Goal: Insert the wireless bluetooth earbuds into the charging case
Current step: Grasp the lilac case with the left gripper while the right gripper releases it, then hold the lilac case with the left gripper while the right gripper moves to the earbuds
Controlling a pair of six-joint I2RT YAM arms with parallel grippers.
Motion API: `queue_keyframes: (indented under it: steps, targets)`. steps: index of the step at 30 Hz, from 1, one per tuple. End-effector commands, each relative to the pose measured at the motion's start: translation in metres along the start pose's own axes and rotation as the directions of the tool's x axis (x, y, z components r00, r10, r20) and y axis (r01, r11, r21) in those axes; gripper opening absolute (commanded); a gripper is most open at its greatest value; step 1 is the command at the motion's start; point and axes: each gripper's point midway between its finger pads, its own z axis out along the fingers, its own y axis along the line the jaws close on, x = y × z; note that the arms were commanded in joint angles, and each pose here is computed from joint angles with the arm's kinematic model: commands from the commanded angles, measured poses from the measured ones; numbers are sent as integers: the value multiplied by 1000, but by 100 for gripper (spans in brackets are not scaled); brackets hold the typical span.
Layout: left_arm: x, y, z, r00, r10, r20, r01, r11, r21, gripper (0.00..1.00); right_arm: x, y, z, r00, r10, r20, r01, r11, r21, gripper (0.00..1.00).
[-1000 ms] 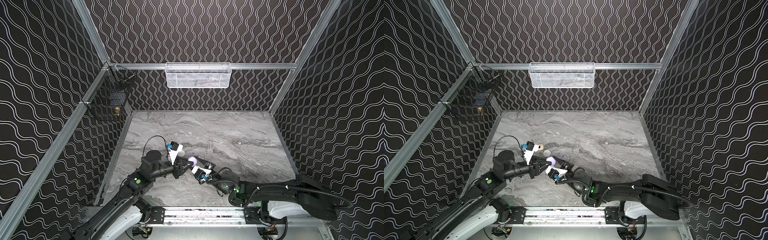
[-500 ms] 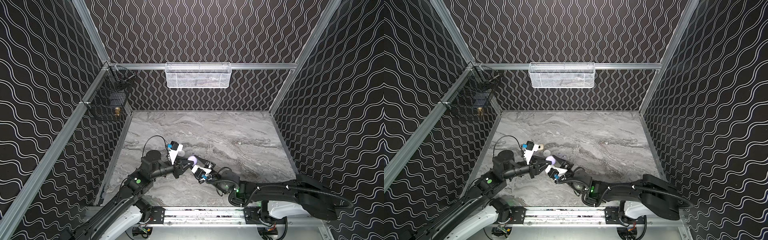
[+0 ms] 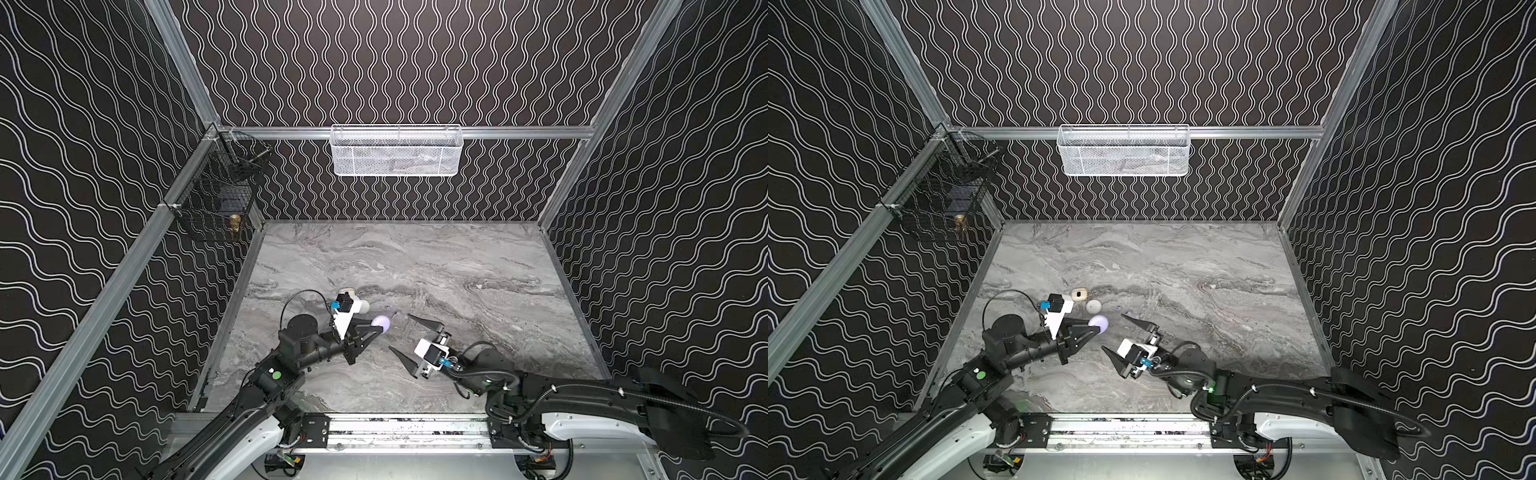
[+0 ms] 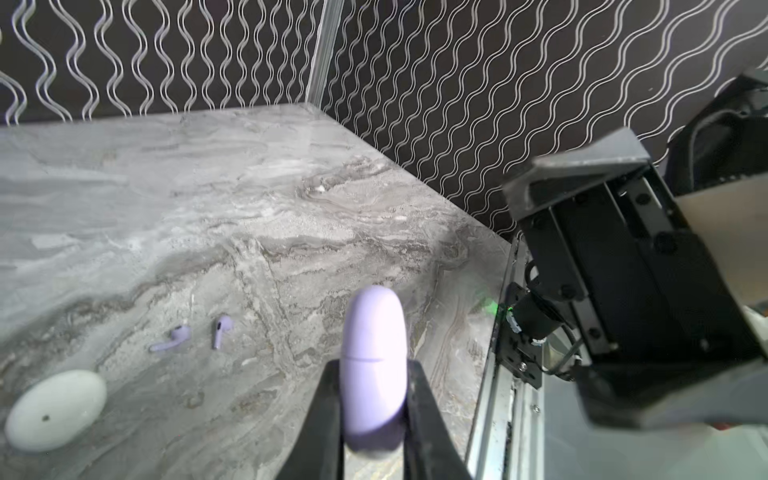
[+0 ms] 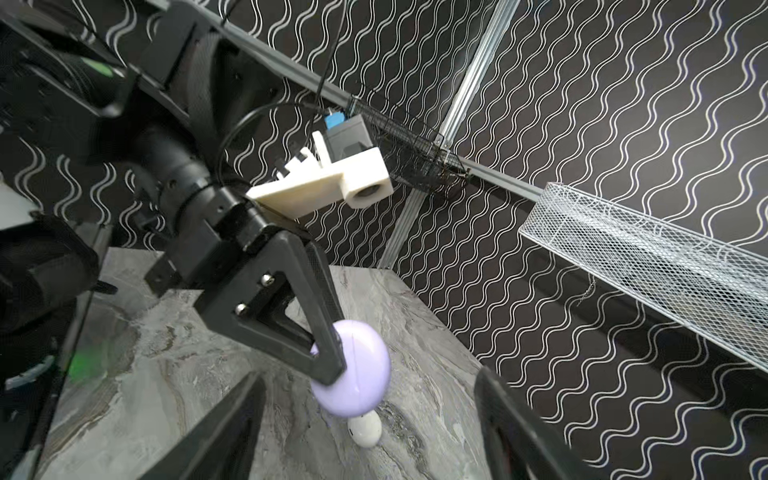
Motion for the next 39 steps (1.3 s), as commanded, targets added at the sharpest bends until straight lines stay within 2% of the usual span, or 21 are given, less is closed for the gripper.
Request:
queue_keyframes:
  steps: [1, 2, 5, 6, 7, 8, 10, 11, 15, 18, 22, 26, 32, 39]
  targets:
    - [-33, -29, -7, 966, 177, 188, -202, 972, 118, 0, -19, -7, -12, 995, 69, 74, -70, 998, 3, 80]
    - [-37, -48, -13, 937, 248, 247, -299, 933, 201, 0, -21, -12, -15, 994, 79, 76, -80, 997, 21, 79]
    - [-66, -64, -30, 869, 217, 445, -341, 914, 220, 0, -25, -24, -21, 991, 105, 82, -110, 992, 65, 77]
    - [-71, -71, -33, 841, 237, 486, -387, 891, 235, 0, -27, -27, -23, 990, 111, 90, -118, 991, 70, 77]
    - [-70, -74, -31, 832, 260, 490, -419, 874, 248, 0, -28, -28, -24, 988, 118, 95, -125, 989, 73, 77]
    - [-67, -72, -24, 835, 283, 472, -434, 867, 247, 0, -29, -29, -25, 987, 127, 103, -134, 988, 70, 76]
    - [-58, -55, -6, 878, 251, 409, -366, 901, 234, 0, -32, -29, -23, 985, 139, 104, -146, 987, 61, 76]
    - [-50, -50, 2, 890, 248, 383, -355, 903, 240, 0, -32, -28, -21, 986, 142, 89, -147, 988, 54, 75]
    - [-32, -46, 8, 867, 284, 410, -404, 882, 244, 0, -28, -27, -9, 990, 139, 35, -141, 989, 52, 72]
    - [-24, -47, 23, 909, 277, 311, -369, 882, 294, 0, -23, -26, -1, 991, 132, 8, -132, 989, 59, 71]
    - [-23, -56, 17, 893, 296, 339, -402, 863, 304, 0, -16, -23, 5, 993, 120, -15, -119, 991, 57, 69]
    - [-18, -63, 19, 899, 315, 304, -409, 852, 327, 0, -12, -29, 6, 993, 111, -24, -109, 991, 83, 67]
    - [-20, -81, 15, 892, 313, 327, -429, 814, 392, 0, -10, -47, 1, 991, 130, -16, -126, 983, 136, 64]
    - [-16, -77, 19, 899, 317, 304, -420, 823, 383, 0, -19, -61, -4, 988, 155, 15, -155, 973, 171, 61]
